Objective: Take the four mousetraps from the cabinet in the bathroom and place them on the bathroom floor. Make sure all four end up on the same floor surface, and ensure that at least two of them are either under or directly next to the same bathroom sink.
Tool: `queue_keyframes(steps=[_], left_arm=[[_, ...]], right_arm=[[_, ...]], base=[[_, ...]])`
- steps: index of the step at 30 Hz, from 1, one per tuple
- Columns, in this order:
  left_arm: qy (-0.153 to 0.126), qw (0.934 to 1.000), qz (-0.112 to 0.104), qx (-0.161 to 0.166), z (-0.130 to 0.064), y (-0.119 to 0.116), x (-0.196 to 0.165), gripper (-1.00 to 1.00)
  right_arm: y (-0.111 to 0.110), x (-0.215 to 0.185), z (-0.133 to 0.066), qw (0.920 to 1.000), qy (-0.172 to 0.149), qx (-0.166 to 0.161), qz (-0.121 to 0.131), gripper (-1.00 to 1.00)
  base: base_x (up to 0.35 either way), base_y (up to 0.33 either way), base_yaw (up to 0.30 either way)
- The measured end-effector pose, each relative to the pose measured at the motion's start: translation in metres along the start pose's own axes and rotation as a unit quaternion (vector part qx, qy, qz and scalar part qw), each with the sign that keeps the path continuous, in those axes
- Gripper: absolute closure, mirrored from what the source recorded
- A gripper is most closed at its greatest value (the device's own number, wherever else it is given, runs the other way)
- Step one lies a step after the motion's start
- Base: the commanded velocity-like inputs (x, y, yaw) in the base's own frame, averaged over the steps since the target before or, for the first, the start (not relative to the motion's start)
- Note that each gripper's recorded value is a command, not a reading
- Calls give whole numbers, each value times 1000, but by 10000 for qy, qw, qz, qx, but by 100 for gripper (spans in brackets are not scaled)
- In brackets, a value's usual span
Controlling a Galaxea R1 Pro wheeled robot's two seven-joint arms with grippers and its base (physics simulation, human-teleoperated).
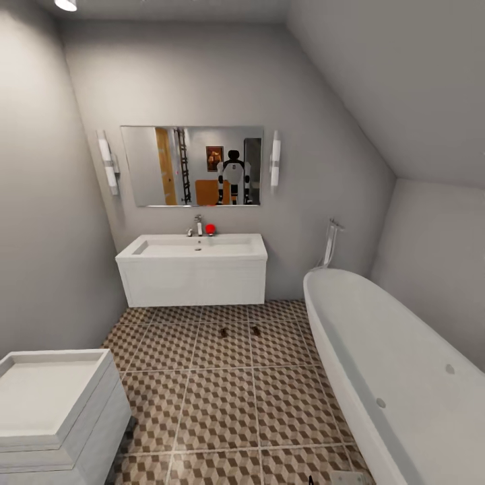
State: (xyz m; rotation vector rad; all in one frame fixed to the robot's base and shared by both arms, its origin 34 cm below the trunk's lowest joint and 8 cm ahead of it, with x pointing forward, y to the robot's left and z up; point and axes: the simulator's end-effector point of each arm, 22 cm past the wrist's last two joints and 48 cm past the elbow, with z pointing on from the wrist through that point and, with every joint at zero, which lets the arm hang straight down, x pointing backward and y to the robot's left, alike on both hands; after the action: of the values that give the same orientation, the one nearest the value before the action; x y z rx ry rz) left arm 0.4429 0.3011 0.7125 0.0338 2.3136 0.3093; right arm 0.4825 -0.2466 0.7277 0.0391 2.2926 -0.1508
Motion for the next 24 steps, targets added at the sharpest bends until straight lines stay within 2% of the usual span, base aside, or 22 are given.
queue_keyframes(steps=[10, 24], left_arm=[[0, 10000, 1, 0, 0, 0, 0, -100], [7, 10000, 2, -1, 0, 0, 1, -100]], right_arm=[[0, 0, 0, 10000, 5, 0, 0, -100], [0, 0, 0, 10000, 6, -3, 1, -100]], base=[[-1, 0, 58], [0, 0, 263]])
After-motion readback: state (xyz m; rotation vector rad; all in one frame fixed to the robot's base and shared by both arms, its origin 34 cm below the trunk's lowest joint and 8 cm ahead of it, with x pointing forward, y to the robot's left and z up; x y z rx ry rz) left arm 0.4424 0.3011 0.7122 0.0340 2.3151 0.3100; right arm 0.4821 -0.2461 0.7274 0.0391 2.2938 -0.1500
